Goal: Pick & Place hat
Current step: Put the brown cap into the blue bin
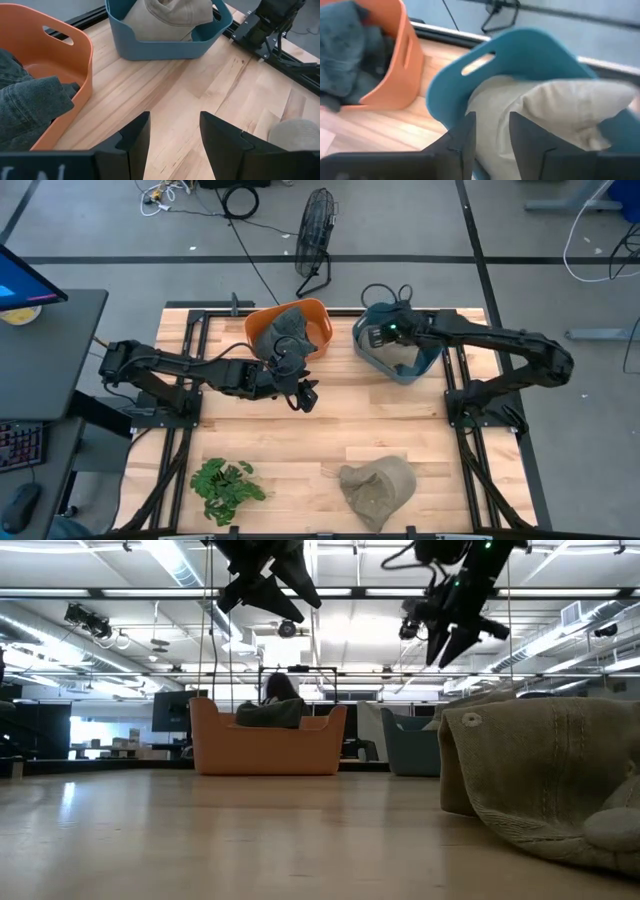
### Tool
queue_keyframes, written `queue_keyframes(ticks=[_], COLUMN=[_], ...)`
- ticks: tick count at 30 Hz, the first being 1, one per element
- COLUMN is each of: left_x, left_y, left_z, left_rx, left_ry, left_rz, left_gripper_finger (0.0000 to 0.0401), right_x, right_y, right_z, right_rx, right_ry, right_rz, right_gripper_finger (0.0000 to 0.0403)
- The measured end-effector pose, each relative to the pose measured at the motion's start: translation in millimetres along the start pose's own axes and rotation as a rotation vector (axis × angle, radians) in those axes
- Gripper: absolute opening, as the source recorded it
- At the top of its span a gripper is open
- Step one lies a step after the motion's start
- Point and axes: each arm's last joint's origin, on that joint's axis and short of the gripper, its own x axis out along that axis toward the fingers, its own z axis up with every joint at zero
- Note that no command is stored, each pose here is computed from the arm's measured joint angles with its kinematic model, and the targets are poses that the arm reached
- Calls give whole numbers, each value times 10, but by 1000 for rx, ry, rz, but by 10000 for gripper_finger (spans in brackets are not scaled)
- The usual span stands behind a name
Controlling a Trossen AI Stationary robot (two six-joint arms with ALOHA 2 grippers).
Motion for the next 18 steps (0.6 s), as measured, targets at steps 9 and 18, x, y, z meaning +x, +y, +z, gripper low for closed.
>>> queue_keyframes(ticks=[9, 18], left_x=[0, 0], left_y=[0, 0], left_z=[0, -1], left_rx=[0, 0], left_ry=[0, 1], left_rz=[0, -1], left_gripper_finger=[177, 177], right_x=[-468, -894], right_y=[-129, -155], right_z=[1, -151], right_rx=[-278, -516], right_ry=[-50, -17], right_rz=[205, 584], right_gripper_finger=[154, 144])
